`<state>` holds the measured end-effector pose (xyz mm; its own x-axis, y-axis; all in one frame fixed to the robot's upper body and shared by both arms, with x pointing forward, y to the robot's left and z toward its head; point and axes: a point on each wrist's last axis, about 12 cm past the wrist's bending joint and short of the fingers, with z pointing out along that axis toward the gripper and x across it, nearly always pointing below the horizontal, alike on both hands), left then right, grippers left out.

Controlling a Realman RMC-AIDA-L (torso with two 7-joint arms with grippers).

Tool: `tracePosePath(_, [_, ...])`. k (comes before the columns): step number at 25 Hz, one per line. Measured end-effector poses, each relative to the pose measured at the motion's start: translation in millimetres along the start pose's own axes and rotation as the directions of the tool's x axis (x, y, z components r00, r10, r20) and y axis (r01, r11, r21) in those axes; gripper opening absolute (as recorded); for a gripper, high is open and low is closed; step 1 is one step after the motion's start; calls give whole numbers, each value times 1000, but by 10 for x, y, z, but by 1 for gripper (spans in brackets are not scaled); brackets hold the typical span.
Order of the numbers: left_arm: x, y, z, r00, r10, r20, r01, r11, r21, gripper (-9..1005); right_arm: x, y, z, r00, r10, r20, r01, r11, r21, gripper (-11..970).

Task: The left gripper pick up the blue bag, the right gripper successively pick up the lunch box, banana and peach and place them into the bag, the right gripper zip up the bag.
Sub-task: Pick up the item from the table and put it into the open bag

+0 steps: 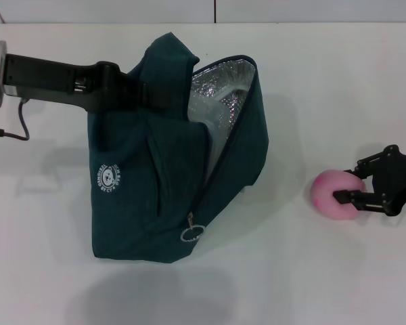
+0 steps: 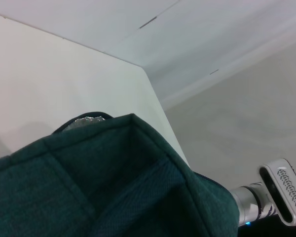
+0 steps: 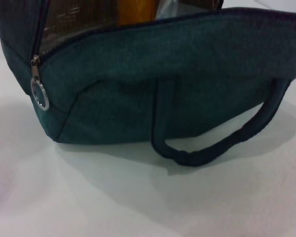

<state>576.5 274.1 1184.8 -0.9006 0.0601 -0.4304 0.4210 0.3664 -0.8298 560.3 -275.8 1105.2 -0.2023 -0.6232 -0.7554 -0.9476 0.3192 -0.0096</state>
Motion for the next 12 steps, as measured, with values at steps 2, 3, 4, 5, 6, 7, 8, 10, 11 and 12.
tracePosePath(2, [-1,0,0,1000,0,0,0,1000,0,38,-5,1,-8,1000,0,8,0,1000,0,345])
tracePosePath(3, [0,0,1,1000,0,0,0,1000,0,38,-6,2,-14,1000,0,12,0,1000,-2,340])
tracePosePath(4, [0,-1,3,1000,0,0,0,1000,0,38,-9,4,-20,1000,0,16,0,1000,-4,334])
tracePosePath(5, [1,-1,5,1000,0,-1,0,1000,1,38,-14,4,-29,1000,0,22,1,1000,-5,328])
tracePosePath(6, [1,-1,7,1000,0,-1,0,1000,1,38,-20,5,-37,1000,-1,30,1,1000,-5,323])
tracePosePath(7, [2,-1,9,1000,-1,-1,1,1000,2,38,-26,6,-46,999,-2,38,2,1000,-5,317])
tracePosePath(8, [2,-1,10,1000,-1,-2,1,1000,2,38,-35,7,-63,999,-4,53,4,1000,-2,312])
tracePosePath(10, [4,0,9,1000,-2,-2,2,1000,2,38,-50,8,-103,996,-7,86,6,1000,3,298])
tracePosePath(11, [6,1,8,1000,-2,-1,2,1000,2,38,-57,4,-139,994,-4,112,3,1000,7,290])
tracePosePath(12, [8,2,8,1000,-3,-1,3,1000,2,38,-65,-2,-183,990,1,140,-3,1000,13,282])
